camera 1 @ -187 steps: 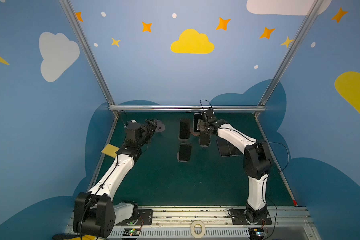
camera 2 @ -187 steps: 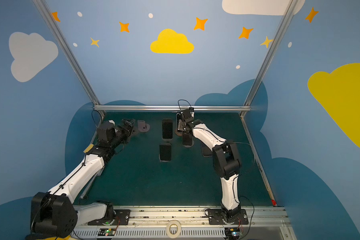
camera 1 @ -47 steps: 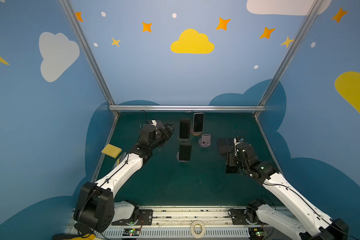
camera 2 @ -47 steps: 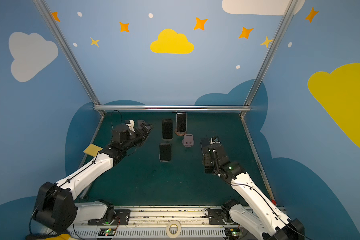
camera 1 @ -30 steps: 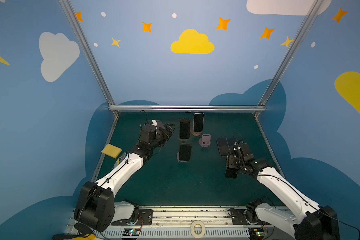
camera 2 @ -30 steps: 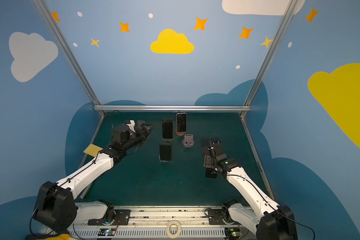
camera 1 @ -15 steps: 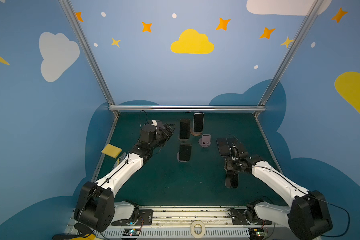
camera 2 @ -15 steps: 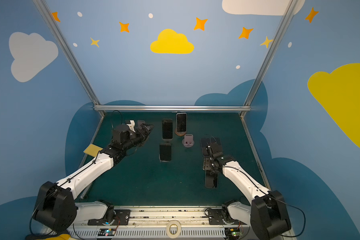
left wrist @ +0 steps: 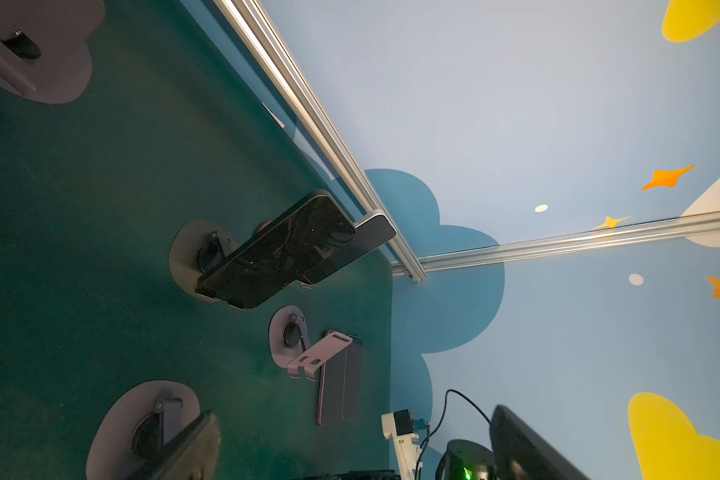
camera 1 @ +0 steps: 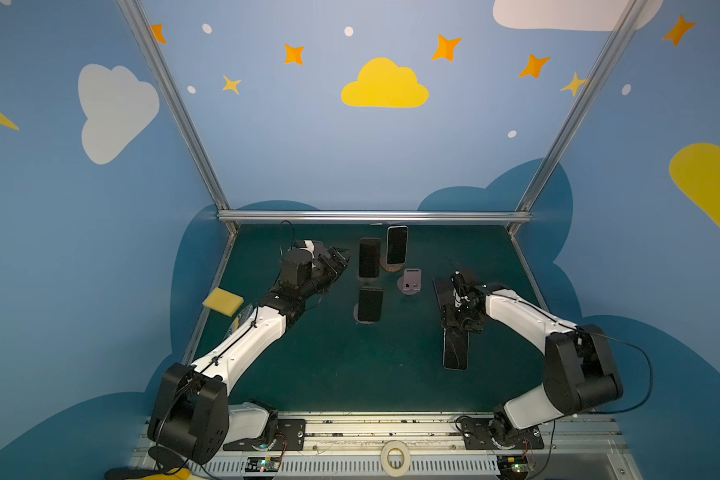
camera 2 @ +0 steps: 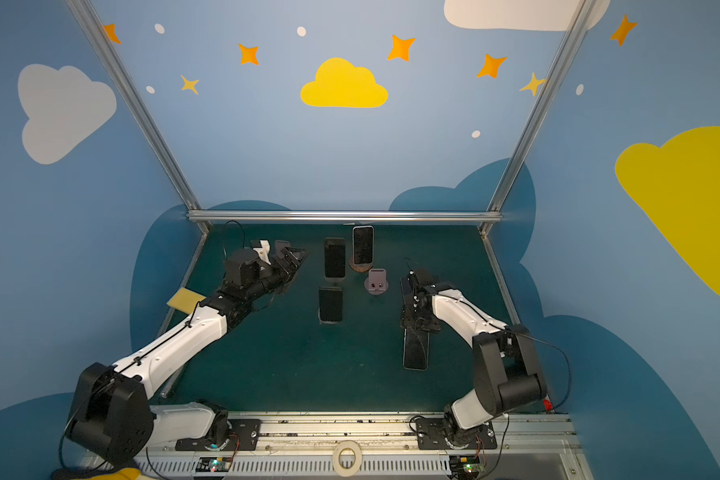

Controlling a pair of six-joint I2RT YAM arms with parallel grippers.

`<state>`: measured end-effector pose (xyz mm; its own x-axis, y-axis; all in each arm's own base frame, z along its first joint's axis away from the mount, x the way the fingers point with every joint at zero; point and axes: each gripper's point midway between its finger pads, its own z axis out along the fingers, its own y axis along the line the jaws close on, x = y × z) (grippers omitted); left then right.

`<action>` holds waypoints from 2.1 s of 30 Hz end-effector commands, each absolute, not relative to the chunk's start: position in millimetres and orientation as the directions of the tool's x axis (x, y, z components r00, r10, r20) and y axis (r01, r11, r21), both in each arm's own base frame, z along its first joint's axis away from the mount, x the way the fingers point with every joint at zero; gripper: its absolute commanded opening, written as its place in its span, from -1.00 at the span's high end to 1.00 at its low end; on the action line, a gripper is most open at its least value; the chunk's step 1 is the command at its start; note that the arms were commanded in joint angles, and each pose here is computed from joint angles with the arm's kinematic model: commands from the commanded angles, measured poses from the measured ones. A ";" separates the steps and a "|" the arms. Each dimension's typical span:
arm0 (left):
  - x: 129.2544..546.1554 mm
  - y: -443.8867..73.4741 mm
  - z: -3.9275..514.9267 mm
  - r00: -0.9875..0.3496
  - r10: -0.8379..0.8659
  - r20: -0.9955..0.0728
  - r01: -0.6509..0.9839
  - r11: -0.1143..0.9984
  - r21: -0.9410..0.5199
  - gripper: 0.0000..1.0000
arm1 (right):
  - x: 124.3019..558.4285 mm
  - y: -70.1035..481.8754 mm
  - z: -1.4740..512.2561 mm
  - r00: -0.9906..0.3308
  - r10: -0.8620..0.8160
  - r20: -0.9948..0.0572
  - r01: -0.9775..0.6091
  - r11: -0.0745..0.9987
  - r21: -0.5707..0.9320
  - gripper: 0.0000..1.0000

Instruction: Remove the phone from the phone stand

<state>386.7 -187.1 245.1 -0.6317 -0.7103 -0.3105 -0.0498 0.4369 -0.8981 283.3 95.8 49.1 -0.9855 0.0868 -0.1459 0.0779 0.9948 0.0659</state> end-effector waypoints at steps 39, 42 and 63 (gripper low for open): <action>392.5 -185.1 251.3 -0.619 -0.714 -0.327 -0.035 0.441 -0.897 -0.99 | 289.6 83.8 15.1 -0.974 0.212 -0.074 0.216 0.975 -0.058 -0.28; 392.7 -185.5 251.6 -0.621 -0.713 -0.325 -0.034 0.439 -0.898 -0.99 | 284.8 87.0 11.8 -0.977 0.203 -0.063 0.207 0.977 -0.060 -0.29; 391.2 -188.7 250.4 -0.628 -0.710 -0.318 -0.036 0.435 -0.900 -0.99 | 269.3 86.0 11.1 -0.974 0.217 -0.061 0.220 0.974 -0.060 -0.37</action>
<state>389.2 -186.6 239.4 -0.6334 -0.7113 -0.3047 -0.0628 0.4397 -0.8959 283.9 91.2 16.3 -0.9671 0.2282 -0.1127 0.2320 0.9725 -0.0213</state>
